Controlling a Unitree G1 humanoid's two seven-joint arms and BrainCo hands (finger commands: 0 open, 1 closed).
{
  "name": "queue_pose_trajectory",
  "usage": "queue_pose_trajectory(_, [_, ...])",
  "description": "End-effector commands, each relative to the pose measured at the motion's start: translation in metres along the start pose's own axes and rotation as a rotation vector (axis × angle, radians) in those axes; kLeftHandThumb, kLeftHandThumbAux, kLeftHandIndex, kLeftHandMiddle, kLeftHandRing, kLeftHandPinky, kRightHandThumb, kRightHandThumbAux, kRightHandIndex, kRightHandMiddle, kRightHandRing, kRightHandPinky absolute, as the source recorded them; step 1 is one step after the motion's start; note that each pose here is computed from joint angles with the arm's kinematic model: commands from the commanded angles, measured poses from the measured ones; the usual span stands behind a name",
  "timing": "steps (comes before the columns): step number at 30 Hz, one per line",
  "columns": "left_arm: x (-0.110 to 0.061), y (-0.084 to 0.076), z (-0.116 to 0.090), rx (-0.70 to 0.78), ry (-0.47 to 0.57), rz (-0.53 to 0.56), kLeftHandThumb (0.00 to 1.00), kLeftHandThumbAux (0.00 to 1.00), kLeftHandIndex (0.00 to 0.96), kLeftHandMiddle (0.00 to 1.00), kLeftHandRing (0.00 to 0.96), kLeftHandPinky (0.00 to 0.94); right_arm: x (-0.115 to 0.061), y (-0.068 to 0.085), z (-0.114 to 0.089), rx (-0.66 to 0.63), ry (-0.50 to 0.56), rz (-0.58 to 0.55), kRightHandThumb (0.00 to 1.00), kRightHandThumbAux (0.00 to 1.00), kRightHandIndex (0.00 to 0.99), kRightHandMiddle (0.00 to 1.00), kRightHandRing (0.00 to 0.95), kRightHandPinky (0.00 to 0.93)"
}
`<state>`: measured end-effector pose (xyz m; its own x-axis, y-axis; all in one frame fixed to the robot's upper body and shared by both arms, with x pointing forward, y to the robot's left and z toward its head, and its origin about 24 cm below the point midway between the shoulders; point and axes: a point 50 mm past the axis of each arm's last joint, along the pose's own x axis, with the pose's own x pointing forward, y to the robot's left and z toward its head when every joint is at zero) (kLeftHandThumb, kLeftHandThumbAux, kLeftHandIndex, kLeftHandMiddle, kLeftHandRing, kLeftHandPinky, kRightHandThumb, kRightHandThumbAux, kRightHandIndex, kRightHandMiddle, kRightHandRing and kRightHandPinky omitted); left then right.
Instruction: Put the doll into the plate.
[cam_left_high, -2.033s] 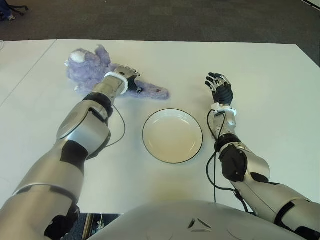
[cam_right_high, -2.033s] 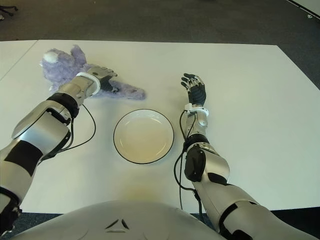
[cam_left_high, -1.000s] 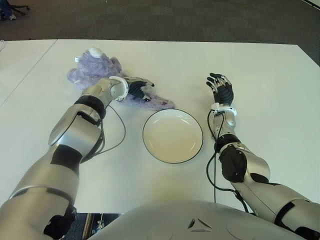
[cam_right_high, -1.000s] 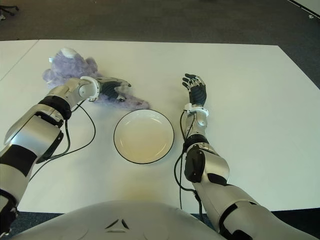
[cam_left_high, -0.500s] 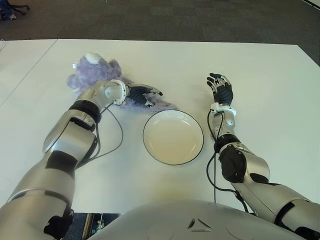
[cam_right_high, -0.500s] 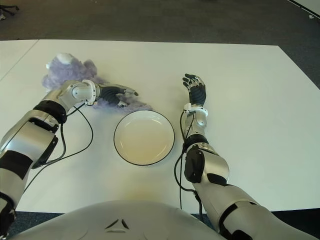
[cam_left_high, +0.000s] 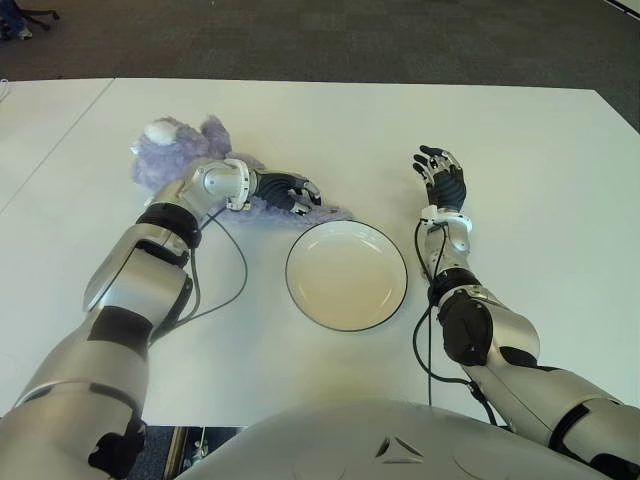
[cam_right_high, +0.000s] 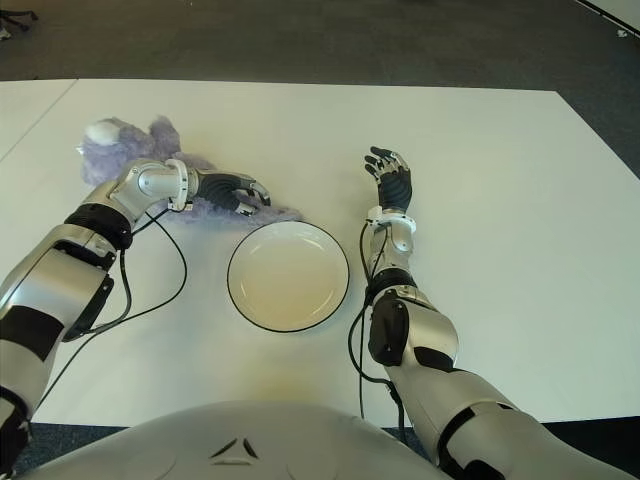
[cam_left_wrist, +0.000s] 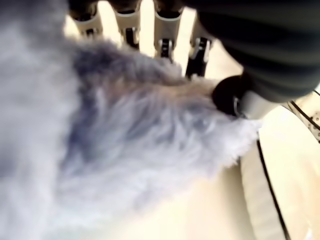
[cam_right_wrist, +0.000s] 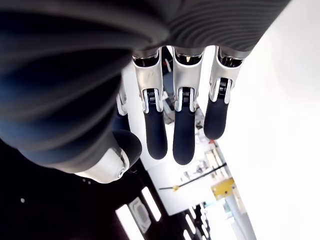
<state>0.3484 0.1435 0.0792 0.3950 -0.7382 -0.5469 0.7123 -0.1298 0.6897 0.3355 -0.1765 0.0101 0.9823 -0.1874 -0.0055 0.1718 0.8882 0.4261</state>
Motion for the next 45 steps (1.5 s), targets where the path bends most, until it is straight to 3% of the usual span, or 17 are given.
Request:
queue_pose_trajectory(1, [0.003,-0.038,-0.005,-0.016,0.023,-0.238,0.527,0.448,0.335,0.314,0.284,0.218,-0.095,-0.044,-0.099,0.067,0.445,-0.228,0.721,0.735,0.405,0.320,0.342,0.282])
queue_pose_trajectory(3, [0.000,-0.034,-0.003,-0.001,0.021,-0.240,0.501,0.443,0.309,0.308,0.273,0.188,-0.095,-0.044,-0.099,0.065,0.445,-0.229,0.721,0.735,0.405,0.318,0.333,0.258])
queue_pose_trajectory(10, [0.002,-0.033,-0.003,-0.008,0.047,-0.184,0.470,0.444,0.214,0.286,0.268,0.252,-0.095,-0.044,-0.099,0.052,0.447,-0.229,0.723,0.734,0.406,0.322,0.352,0.289])
queue_pose_trajectory(13, [0.002,-0.030,0.002,0.035,0.016,-0.111,0.469,0.456,0.156,0.269,0.294,0.335,-0.095,-0.045,-0.099,0.062,0.449,-0.232,0.723,0.735,0.406,0.320,0.342,0.277])
queue_pose_trajectory(23, [-0.003,-0.026,0.003,0.110,-0.034,0.150,0.410,0.470,0.142,0.270,0.335,0.378,-0.095,-0.043,-0.099,0.056,0.450,-0.231,0.723,0.735,0.406,0.307,0.335,0.272])
queue_pose_trajectory(28, [-0.006,-0.027,-0.005,0.182,0.017,0.318,0.343,0.481,0.119,0.206,0.250,0.233,-0.095,-0.044,-0.099,0.049,0.454,-0.220,0.722,0.734,0.408,0.322,0.325,0.281])
queue_pose_trajectory(34, [-0.007,-0.026,-0.012,0.246,0.069,0.423,0.327,0.468,0.122,0.169,0.184,0.157,-0.096,-0.044,-0.099,0.067,0.447,-0.229,0.725,0.733,0.411,0.327,0.345,0.307])
queue_pose_trajectory(45, [-0.010,-0.021,-0.020,0.318,0.135,0.392,0.304,0.441,0.109,0.109,0.093,0.085,-0.096,-0.042,-0.100,0.049,0.441,-0.223,0.725,0.732,0.413,0.331,0.343,0.307])
